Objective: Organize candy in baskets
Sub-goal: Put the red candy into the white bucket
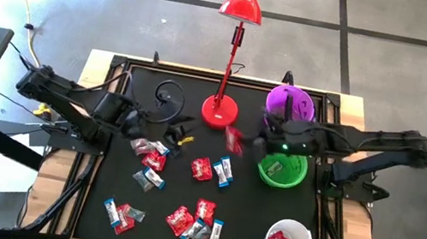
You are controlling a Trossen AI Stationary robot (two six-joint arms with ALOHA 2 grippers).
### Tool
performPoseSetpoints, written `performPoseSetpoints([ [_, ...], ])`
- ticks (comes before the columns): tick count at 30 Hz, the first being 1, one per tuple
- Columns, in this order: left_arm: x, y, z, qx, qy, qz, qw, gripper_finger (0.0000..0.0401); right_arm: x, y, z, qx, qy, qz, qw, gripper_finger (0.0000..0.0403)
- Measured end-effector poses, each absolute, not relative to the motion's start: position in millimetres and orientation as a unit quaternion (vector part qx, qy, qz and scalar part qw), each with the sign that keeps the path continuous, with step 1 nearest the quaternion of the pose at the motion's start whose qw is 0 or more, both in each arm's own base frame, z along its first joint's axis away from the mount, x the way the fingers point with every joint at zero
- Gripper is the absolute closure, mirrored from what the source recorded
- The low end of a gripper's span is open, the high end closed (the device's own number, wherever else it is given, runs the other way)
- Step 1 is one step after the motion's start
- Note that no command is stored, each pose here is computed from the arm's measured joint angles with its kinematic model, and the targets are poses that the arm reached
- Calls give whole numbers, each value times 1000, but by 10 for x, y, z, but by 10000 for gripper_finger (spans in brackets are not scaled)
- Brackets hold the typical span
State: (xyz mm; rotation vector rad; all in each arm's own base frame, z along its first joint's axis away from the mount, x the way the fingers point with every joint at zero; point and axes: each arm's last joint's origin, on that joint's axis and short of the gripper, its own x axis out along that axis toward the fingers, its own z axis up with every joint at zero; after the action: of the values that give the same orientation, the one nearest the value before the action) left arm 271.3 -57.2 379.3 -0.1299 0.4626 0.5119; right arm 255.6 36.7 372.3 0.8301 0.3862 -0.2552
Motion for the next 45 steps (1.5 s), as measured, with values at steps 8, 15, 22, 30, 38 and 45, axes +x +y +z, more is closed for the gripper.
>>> performPoseSetpoints([
  [8,2574,-532,3778,-77,254,268,926,295,2132,934,3504,507,423,-68,748,403],
  [15,2547,-526,3754,-90,265,276,919,295,1725,1479,3428,553,514,-94,648,403],
  [22,2550,-499,3750,-79,271,277,919,295,1570,1763,3253,530,544,-155,632,403],
  [30,2566,-461,3738,-99,287,252,919,295,1572,1866,3095,486,583,-183,625,402],
  [38,2535,-460,3704,-116,306,254,910,295,1578,1885,3071,462,603,-164,629,402],
  [45,2511,-458,3679,-126,320,257,903,295,1613,1900,3023,441,591,-170,654,402],
])
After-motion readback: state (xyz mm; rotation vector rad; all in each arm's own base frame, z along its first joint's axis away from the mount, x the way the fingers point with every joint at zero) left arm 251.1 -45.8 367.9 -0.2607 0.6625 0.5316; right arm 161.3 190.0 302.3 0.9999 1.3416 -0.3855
